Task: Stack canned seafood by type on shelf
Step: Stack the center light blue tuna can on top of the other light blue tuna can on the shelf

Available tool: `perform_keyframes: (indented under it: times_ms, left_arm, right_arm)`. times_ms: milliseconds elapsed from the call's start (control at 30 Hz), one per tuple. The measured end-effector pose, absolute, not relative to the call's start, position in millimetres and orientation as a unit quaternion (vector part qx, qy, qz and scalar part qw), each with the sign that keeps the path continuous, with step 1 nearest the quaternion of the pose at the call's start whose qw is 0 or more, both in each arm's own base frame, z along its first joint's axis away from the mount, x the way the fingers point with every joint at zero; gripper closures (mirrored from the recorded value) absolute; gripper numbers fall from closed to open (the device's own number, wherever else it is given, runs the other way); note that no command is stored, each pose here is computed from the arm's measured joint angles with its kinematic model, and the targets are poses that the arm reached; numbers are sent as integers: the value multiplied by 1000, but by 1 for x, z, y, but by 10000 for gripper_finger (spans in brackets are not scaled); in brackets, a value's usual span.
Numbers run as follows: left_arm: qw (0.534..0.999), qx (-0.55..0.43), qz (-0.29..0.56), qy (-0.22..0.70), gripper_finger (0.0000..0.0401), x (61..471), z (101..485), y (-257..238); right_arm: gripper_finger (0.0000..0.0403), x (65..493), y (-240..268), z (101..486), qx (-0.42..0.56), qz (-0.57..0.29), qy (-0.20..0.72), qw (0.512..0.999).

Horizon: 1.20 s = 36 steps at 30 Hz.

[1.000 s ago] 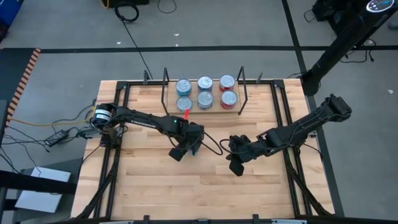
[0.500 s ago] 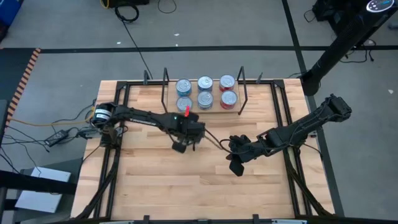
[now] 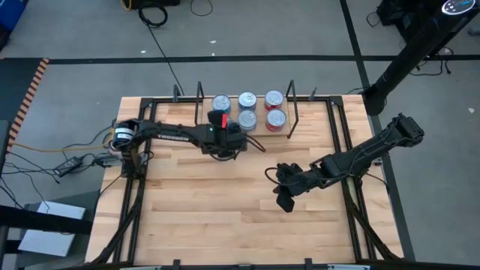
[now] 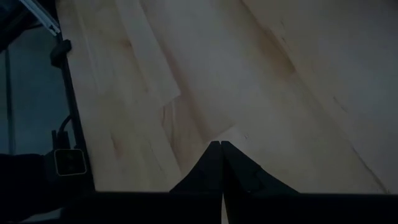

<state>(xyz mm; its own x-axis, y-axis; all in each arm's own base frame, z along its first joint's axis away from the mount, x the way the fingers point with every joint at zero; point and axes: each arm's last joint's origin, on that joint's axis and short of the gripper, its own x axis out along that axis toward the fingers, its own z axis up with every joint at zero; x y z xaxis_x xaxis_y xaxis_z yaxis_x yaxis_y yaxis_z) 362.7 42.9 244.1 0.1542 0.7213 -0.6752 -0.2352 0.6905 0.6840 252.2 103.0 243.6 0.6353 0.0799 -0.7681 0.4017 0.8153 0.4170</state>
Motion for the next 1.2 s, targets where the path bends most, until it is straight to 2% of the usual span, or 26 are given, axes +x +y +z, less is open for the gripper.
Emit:
perform_keyframes:
  times_ms: [300,700,933,1200]
  left_arm:
    - [713,222,368,554,254,361,242,66]
    - [689,236,358,584,253,350,218,86]
    - [706,214,300,604,188,351,210,83]
    - [710,211,295,604,180,351,211,81]
  right_arm:
    - [397,252,103,244,308,-97,418,849]
    - [397,252,103,244,312,-98,418,848]
    - [397,252,103,244,313,-99,418,847]
    - [397,253,103,244,314,-99,417,847]
